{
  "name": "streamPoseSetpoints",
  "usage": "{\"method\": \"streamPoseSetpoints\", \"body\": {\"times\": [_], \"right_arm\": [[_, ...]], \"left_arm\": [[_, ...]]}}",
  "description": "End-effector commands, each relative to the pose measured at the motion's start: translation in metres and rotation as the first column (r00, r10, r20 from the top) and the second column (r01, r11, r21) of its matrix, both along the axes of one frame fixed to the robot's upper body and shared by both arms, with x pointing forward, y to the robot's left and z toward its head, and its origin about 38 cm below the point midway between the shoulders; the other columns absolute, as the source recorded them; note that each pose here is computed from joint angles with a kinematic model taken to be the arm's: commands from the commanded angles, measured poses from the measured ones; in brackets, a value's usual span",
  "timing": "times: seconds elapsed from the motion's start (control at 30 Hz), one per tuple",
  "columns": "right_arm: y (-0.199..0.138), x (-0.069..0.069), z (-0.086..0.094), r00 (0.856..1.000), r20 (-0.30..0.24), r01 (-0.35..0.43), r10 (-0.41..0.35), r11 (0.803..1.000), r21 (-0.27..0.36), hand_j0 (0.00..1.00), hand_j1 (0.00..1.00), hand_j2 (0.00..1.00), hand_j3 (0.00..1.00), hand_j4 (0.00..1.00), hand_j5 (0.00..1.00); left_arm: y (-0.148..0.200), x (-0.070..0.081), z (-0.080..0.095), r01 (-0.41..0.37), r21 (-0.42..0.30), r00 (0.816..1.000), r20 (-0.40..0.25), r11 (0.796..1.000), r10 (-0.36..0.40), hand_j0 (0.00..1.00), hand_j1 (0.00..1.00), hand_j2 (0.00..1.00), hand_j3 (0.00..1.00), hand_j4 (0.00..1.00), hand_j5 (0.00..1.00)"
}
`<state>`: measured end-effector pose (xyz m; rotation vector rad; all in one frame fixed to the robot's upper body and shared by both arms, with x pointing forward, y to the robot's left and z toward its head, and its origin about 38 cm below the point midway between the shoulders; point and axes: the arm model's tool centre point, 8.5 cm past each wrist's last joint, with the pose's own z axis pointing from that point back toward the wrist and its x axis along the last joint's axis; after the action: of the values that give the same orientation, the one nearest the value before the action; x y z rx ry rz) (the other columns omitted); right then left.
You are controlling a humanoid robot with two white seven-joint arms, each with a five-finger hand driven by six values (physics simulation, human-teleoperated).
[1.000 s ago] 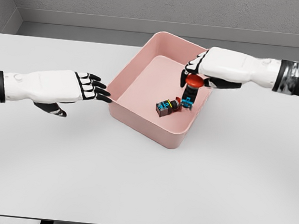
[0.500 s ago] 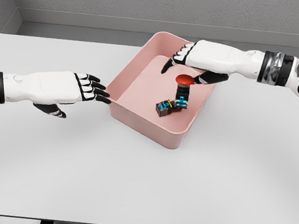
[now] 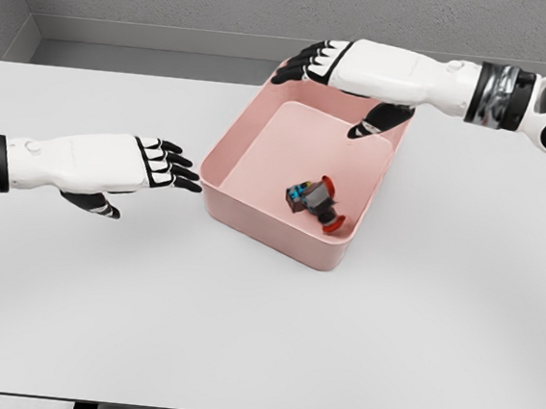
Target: Put the industrial switch in the basket with both arms
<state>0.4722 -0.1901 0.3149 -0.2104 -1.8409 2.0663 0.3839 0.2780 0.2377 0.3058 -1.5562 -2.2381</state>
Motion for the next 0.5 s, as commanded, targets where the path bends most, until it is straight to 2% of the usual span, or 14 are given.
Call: {"method": "streamPoseSetpoints", "body": {"times": [0.0,0.3,0.47], "right_arm": [[-0.011,0.001,0.002,1.0,-0.002,0.021,-0.021,1.0,-0.007,1.0,1.0,1.0,1.0,1.0,1.0],[-0.063,-0.002,-0.004,0.992,-0.012,0.121,-0.122,0.99,-0.071,1.0,1.0,1.0,1.0,1.0,1.0],[-0.077,-0.004,-0.01,0.988,-0.025,0.149,-0.151,0.985,-0.086,1.0,1.0,1.0,1.0,1.0,1.0]], "left_arm": [[0.0,0.0,0.001,-0.002,-0.006,1.0,-0.002,1.0,0.002,1.0,1.0,1.0,1.0,1.0,1.0],[0.001,-0.001,-0.001,-0.005,-0.004,1.0,-0.006,1.0,0.005,1.0,1.0,1.0,1.0,1.0,1.0],[0.001,0.0,-0.001,-0.005,-0.006,1.0,-0.005,1.0,0.005,1.0,1.0,1.0,1.0,1.0,1.0]]}}
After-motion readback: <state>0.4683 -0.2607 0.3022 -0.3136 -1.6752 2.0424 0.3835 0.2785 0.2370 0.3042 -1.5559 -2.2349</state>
